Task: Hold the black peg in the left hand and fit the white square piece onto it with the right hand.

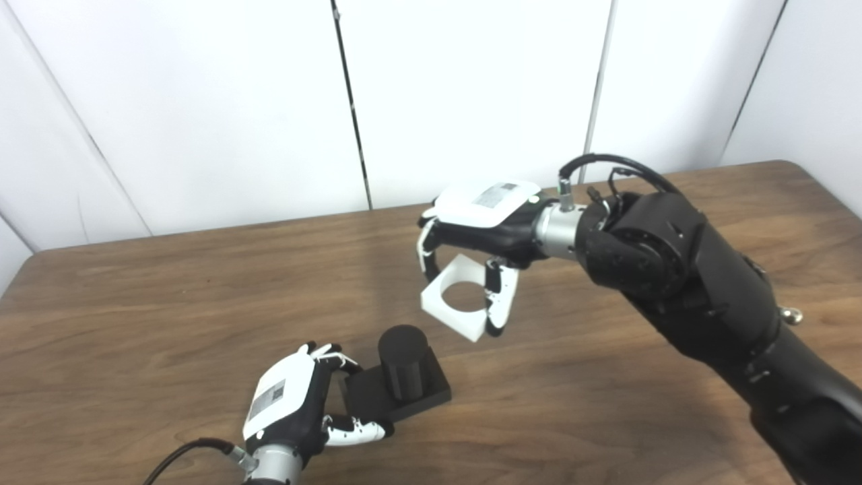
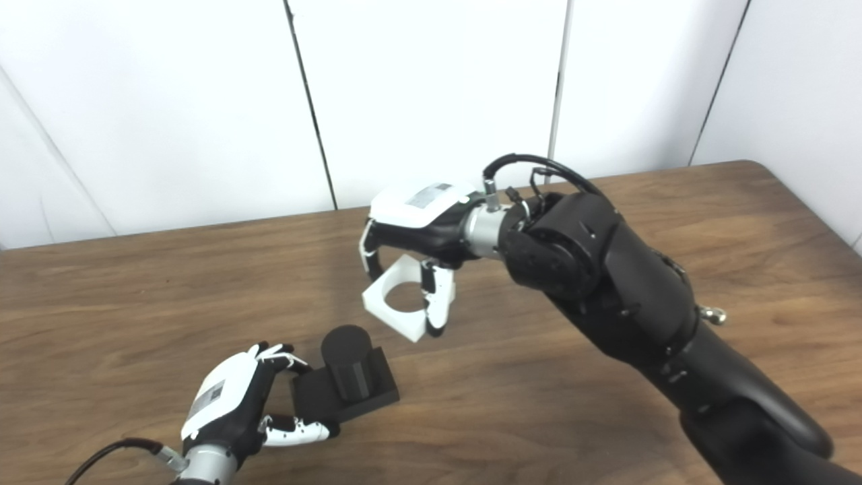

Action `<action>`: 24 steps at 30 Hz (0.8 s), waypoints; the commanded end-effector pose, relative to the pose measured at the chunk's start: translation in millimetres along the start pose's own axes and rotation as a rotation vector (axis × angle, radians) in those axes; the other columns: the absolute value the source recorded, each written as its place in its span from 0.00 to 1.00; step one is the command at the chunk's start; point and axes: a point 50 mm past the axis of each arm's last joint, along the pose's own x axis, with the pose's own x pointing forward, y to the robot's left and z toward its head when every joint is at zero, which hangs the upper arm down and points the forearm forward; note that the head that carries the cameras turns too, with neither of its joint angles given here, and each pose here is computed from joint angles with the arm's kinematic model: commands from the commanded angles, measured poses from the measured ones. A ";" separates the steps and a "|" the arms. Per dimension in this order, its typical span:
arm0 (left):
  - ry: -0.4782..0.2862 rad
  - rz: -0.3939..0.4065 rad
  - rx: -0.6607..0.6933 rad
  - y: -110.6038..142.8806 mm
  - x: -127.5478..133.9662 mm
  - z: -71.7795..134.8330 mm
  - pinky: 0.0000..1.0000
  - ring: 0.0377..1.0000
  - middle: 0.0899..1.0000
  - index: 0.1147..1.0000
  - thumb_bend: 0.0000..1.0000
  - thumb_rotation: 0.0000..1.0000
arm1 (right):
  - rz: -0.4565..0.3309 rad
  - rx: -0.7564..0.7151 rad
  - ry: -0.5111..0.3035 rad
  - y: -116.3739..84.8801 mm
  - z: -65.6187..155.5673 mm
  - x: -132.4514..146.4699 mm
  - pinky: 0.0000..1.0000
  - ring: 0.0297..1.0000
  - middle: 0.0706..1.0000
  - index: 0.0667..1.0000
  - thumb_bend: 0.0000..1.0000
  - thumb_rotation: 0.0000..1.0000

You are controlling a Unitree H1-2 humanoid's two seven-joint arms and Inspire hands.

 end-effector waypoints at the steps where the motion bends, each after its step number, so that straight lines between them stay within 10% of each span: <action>1: 0.040 -0.049 0.021 -9.2 -1.7 -3.8 1.00 1.00 0.90 0.42 0.51 0.07 | -0.080 -0.054 -0.030 -29.4 7.4 -2.4 0.97 0.93 0.76 0.45 0.52 0.13; 24: 0.035 -0.057 0.010 -1.0 1.8 17.1 1.00 1.00 0.89 0.42 0.51 0.06 | -0.051 -0.027 -0.088 -33.8 22.1 7.6 0.98 0.93 0.77 0.45 0.52 0.13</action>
